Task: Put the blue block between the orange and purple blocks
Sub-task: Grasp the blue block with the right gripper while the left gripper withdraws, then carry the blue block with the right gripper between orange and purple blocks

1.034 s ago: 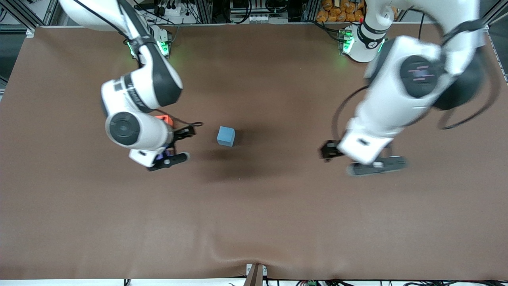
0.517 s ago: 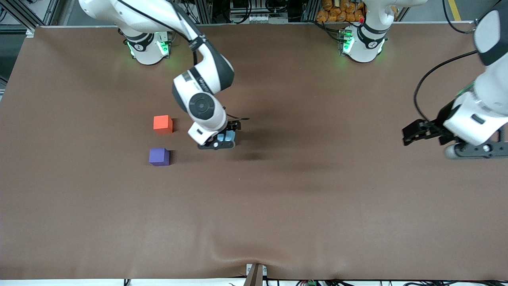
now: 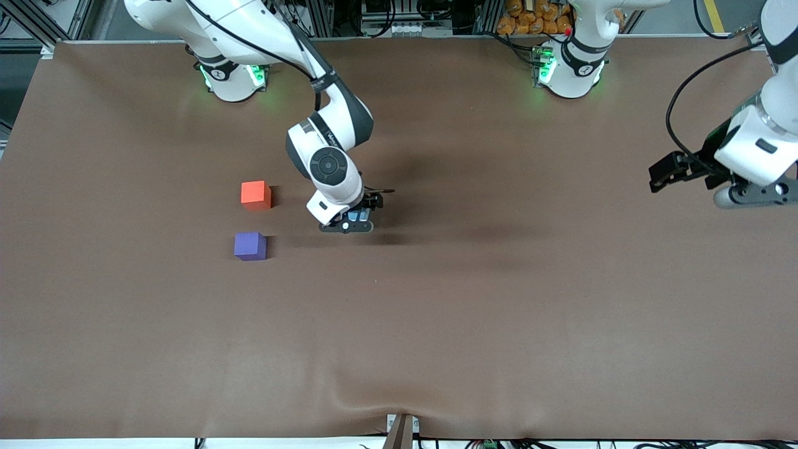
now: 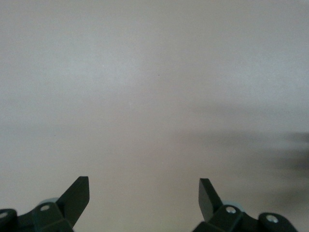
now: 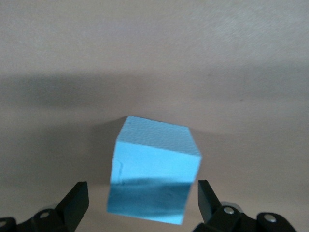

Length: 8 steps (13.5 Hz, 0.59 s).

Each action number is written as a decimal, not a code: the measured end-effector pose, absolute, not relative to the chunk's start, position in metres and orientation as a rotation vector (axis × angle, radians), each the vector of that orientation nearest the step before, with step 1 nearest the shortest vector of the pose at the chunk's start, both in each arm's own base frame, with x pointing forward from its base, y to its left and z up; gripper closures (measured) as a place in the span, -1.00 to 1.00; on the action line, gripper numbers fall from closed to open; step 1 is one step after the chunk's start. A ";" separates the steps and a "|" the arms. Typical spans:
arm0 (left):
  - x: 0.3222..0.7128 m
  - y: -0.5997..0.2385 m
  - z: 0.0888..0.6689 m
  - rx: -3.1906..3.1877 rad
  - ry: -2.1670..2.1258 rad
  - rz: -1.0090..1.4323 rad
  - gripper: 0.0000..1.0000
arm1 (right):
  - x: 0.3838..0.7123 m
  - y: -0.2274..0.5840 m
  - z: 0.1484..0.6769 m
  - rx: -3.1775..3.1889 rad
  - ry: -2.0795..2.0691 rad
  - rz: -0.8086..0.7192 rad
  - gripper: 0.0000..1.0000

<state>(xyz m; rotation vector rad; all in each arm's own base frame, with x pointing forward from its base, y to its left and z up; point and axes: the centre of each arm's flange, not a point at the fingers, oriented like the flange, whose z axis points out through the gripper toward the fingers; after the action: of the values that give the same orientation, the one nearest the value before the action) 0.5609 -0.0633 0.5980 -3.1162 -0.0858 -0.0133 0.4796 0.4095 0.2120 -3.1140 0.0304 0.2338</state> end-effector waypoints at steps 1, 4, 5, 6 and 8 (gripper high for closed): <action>0.554 -0.061 0.597 -3.115 -0.091 -0.024 -1.00 | 0.477 0.414 0.208 -3.114 0.040 0.226 -1.00; 0.543 -0.058 0.602 -3.114 -0.083 -0.041 -1.00 | 0.475 0.414 0.200 -3.120 0.087 0.227 -0.62; 0.541 -0.057 0.605 -3.115 -0.069 -0.053 -1.00 | 0.477 0.413 0.200 -3.121 0.118 0.223 -0.37; 0.540 -0.055 0.610 -3.116 -0.068 -0.069 -1.00 | 0.479 0.412 0.203 -3.118 0.140 0.216 -0.21; 0.539 -0.051 0.621 -3.116 -0.080 -0.097 -1.00 | 0.487 0.406 0.217 -3.119 0.178 0.212 -0.20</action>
<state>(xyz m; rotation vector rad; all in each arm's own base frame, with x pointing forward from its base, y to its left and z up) 0.5392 -0.0505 0.6207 -3.1164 -0.0799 -0.0973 0.4866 0.4060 0.2166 -3.1187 0.1779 0.2121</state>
